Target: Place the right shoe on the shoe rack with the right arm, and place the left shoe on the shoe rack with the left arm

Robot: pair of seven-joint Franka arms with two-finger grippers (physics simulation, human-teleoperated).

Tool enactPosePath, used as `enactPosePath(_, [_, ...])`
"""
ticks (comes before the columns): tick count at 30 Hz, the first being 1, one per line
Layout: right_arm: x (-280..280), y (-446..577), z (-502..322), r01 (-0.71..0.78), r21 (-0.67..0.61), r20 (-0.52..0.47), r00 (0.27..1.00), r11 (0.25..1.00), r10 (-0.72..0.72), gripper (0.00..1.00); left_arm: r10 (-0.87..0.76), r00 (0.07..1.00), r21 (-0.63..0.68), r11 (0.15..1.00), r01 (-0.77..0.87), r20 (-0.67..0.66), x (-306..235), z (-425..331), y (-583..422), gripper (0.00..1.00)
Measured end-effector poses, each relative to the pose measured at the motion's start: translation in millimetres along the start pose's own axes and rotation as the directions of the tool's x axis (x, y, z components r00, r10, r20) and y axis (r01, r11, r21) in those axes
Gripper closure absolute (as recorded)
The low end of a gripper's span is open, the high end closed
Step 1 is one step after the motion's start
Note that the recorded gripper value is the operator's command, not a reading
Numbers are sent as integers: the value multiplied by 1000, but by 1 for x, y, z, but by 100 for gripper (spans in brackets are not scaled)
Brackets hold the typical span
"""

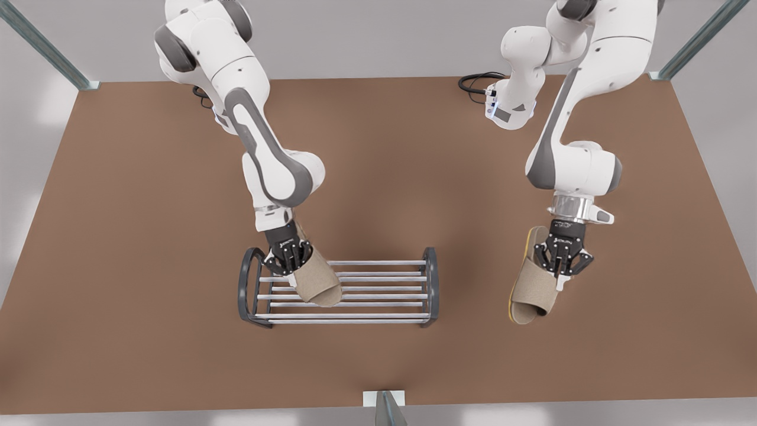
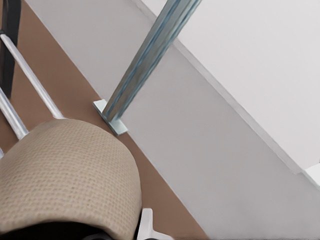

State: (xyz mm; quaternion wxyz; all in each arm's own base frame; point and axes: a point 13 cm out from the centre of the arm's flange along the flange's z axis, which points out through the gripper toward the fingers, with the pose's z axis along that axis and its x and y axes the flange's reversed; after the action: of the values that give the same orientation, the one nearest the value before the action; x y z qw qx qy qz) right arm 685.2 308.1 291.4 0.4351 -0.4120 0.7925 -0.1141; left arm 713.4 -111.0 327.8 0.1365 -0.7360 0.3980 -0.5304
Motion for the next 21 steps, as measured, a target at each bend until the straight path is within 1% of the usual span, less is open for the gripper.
enactPosePath(3, [11, -5, 11, -27, 16, -21, 999, 999, 28, 79, -8, 1000, -77, 997, 10, 16, 16, 3, 32, 79])
enactPosePath(5, [14, -4, 16, -41, 18, -29, 999, 999, 42, 79, -14, 999, -99, 995, 17, 32, 17, 2, 38, 79])
enactPosePath(10, [21, 7, 20, -62, 10, -45, 997, 998, 63, 79, -30, 1000, -113, 993, 30, 4, 52, 10, 37, 79])
enactPosePath(15, [29, 21, 23, -75, -3, -63, 995, 997, 74, 79, -32, 998, -103, 994, 27, -48, 110, 2, 19, 79])
enactPosePath(16, [29, 21, 23, -78, -4, -64, 995, 997, 78, 34, -32, 998, -105, 994, 27, -51, 116, 0, 18, 79])
enactPosePath(17, [29, 23, 23, -81, -5, -64, 995, 997, 81, 0, -33, 998, -103, 994, 27, -52, 119, -1, 16, 79])
enactPosePath(21, [29, 34, 21, -85, -15, -69, 994, 996, 83, 0, -32, 997, -106, 994, 24, -71, 140, -5, 15, 79])
